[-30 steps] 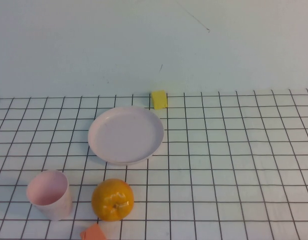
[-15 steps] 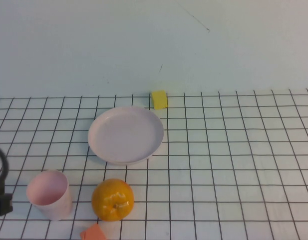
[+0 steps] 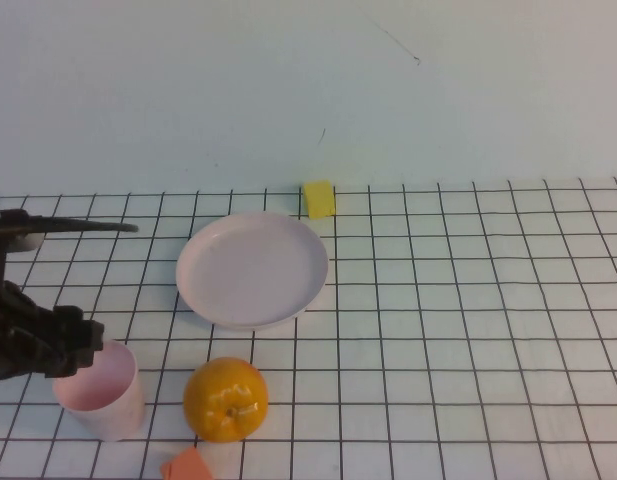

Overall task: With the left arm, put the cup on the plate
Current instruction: Pick up the cup from the table, then place the cup on the plate

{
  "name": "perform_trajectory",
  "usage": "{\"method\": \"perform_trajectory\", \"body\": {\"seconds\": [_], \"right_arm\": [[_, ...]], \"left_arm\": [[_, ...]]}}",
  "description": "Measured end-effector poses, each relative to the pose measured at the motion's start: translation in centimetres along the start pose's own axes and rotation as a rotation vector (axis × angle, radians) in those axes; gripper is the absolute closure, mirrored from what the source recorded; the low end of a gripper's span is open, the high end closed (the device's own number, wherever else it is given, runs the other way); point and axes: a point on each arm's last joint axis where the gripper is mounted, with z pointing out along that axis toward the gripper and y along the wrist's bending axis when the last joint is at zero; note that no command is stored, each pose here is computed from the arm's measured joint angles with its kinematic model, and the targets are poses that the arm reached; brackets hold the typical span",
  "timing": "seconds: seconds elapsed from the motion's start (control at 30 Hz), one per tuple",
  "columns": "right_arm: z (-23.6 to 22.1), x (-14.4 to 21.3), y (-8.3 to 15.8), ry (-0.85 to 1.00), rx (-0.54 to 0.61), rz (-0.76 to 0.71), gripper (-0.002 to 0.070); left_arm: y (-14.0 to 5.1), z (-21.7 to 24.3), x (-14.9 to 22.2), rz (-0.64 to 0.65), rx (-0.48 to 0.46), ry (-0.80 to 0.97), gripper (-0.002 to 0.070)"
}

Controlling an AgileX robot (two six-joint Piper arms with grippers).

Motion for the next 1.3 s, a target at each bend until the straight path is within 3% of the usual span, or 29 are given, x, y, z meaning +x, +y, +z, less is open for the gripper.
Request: {"method": "perform_trajectory", "body": {"seconds": [0.33,0.5,0.6,1.03,1.3], "right_arm": [[0.0,0.0,0.0,0.0,0.0,0.0,0.0678],[0.0,0.0,0.0,0.0,0.0,0.0,0.0678],[0.0,0.0,0.0,0.0,0.0,0.0,0.0678],[0.0,0.0,0.0,0.0,0.0,0.0,0.0678],[0.0,0.0,0.0,0.0,0.0,0.0,0.0678]], "left_arm": [[0.8,6.8,-1.3,-0.026,-0.065,0.037,0.0365],[0.8,8.6,-1.3,-0.049,-0.06,0.061,0.0575],[0.5,8.7,-2.0,-0.065,-0.045,0.047,0.0641],[-3.8,4.4,-11.1,-0.068,0.204,-0.179,0.0662],[-9.1,9.2,-14.1,0.044,0.27,-0.094,0.0662]]}}
